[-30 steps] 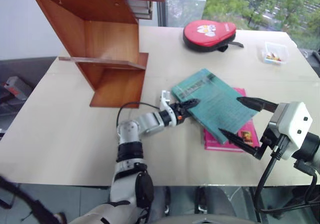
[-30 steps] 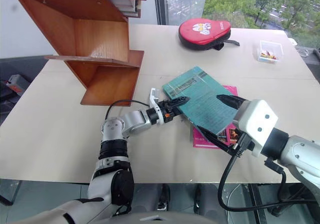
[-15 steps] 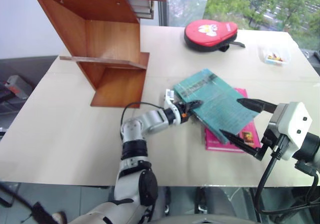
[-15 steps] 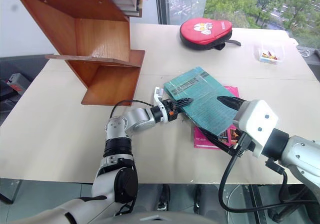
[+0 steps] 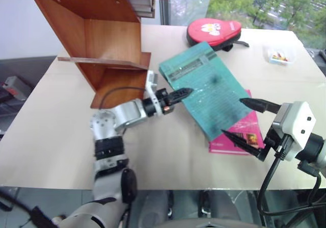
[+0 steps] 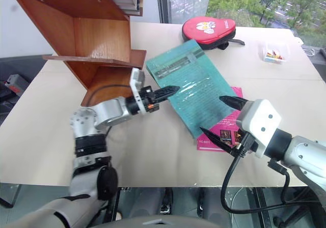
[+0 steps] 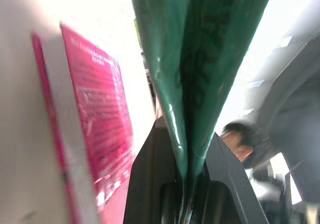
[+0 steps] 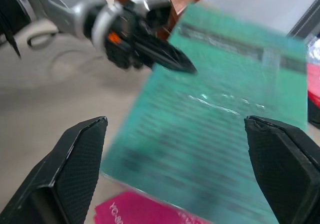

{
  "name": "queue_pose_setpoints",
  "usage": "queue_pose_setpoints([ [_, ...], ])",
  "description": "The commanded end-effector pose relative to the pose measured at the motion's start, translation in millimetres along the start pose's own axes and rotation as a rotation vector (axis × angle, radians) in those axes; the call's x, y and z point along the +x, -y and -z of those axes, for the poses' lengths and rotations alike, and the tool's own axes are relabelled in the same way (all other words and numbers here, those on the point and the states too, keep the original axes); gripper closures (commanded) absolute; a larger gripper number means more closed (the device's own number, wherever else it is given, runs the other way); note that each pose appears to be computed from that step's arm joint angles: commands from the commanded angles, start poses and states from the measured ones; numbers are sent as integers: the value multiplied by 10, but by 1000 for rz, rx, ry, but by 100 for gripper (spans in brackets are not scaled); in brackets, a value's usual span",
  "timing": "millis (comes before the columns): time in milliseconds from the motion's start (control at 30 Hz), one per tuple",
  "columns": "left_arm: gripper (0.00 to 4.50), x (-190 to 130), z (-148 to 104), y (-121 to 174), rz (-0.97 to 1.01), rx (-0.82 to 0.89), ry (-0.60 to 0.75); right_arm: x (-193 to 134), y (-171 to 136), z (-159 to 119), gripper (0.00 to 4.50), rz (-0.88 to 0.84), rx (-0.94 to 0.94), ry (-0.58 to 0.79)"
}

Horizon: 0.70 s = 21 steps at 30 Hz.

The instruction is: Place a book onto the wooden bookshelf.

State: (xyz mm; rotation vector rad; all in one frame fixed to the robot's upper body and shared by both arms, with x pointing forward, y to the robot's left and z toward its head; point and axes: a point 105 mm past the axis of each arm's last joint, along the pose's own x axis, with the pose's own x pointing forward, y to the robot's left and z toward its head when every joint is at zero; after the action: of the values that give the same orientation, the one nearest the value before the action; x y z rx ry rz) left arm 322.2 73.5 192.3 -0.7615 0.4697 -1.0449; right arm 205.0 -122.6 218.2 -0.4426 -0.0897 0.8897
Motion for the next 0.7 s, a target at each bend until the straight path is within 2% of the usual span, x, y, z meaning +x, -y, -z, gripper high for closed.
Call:
queue_pose_setpoints([
  [33, 448, -37, -164, 471, 128, 415, -14, 14, 29, -75, 0, -4, -23, 46],
  [167, 448, -147, -225, 675, 202, 920, -88, 46, 72, -72, 0, -17, -28, 64],
  [333, 448, -202, -271, 849, 270, 1385, -140, 90, 145, -69, 0, -32, -39, 87],
  [467, 448, -181, -328, 1035, 283, 1636, -91, 116, 189, -77, 0, -38, -44, 108],
  [567, 448, -239, -451, 1110, 225, 1886, -52, 129, 202, -129, 0, -45, -47, 139],
  [700, 448, -381, -801, 1382, 141, 2036, -24, 130, 253, -134, 0, -45, -54, 147],
])
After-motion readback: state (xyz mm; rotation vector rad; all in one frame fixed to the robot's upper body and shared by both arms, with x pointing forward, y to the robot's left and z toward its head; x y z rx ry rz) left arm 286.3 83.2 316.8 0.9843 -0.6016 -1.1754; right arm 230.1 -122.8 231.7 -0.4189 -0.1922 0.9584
